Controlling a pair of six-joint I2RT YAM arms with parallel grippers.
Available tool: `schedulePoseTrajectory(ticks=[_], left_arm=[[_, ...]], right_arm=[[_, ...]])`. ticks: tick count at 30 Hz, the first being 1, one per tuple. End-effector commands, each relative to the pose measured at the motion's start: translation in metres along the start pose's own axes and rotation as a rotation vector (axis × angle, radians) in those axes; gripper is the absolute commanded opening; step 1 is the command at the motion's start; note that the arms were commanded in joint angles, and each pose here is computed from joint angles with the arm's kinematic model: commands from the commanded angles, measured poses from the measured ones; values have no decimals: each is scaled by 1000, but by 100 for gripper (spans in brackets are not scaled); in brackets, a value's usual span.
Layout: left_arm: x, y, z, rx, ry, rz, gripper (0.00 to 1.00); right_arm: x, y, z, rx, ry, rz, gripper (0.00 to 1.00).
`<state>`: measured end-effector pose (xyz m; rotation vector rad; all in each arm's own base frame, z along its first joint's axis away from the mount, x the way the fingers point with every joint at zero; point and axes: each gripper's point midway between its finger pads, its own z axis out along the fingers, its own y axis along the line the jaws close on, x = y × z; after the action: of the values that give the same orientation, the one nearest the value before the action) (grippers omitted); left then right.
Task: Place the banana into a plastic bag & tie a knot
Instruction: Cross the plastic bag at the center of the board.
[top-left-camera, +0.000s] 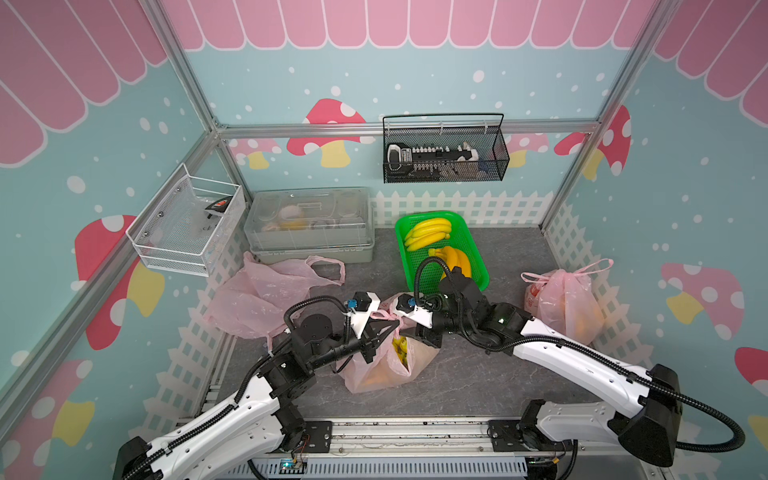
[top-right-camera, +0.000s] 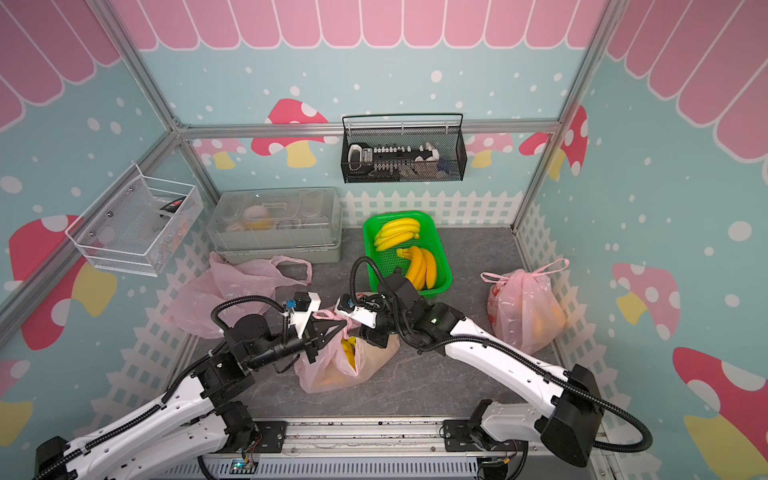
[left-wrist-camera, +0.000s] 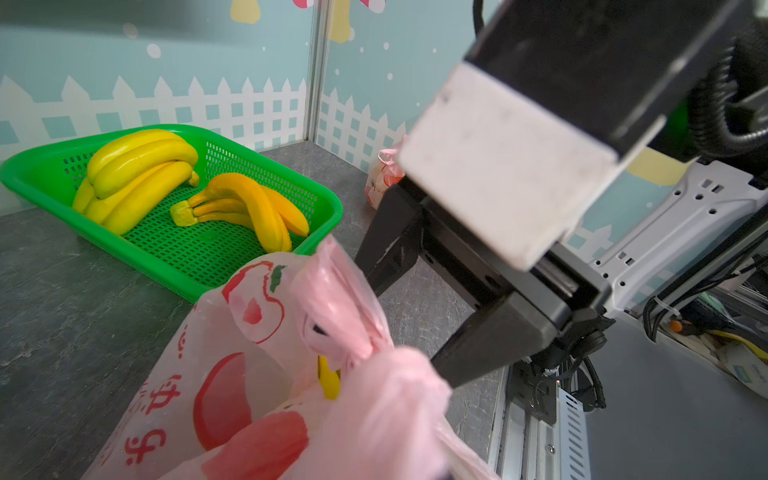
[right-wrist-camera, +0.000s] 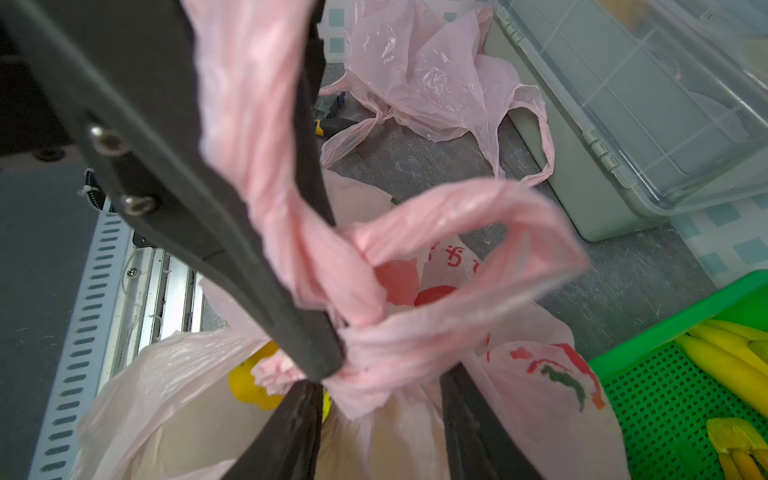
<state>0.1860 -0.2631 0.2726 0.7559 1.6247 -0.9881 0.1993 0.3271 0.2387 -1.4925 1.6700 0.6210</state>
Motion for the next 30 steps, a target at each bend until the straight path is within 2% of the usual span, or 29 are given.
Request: schedulePoseTrajectory(ticks=[1,5,8,14,18,23,30], left_arm=[[0,-12,0,58,-2,42,5],[3,-11,2,49,9,49,5],[3,-10,1,36,5,52,5],[4,-7,1,19,8,50,8],[2,-2,-2,-15,-1,47,13],[0,12,-9,-107,-22,37,24],[4,26,-5,-175,-1,28,34]], right_arm=[[-9,1,-1,-22,-24,-20,42],[-16,7,-6,-51,-61,-18,38],[-16,9,-8,-56,-65,-13,32],[-17,10,-10,-56,-71,14,10],[-19,-6,-18,49,-71,43,0],[-15,-29,-32,200,-46,88,0],[-21,-23,-29,158,-66,122,0]])
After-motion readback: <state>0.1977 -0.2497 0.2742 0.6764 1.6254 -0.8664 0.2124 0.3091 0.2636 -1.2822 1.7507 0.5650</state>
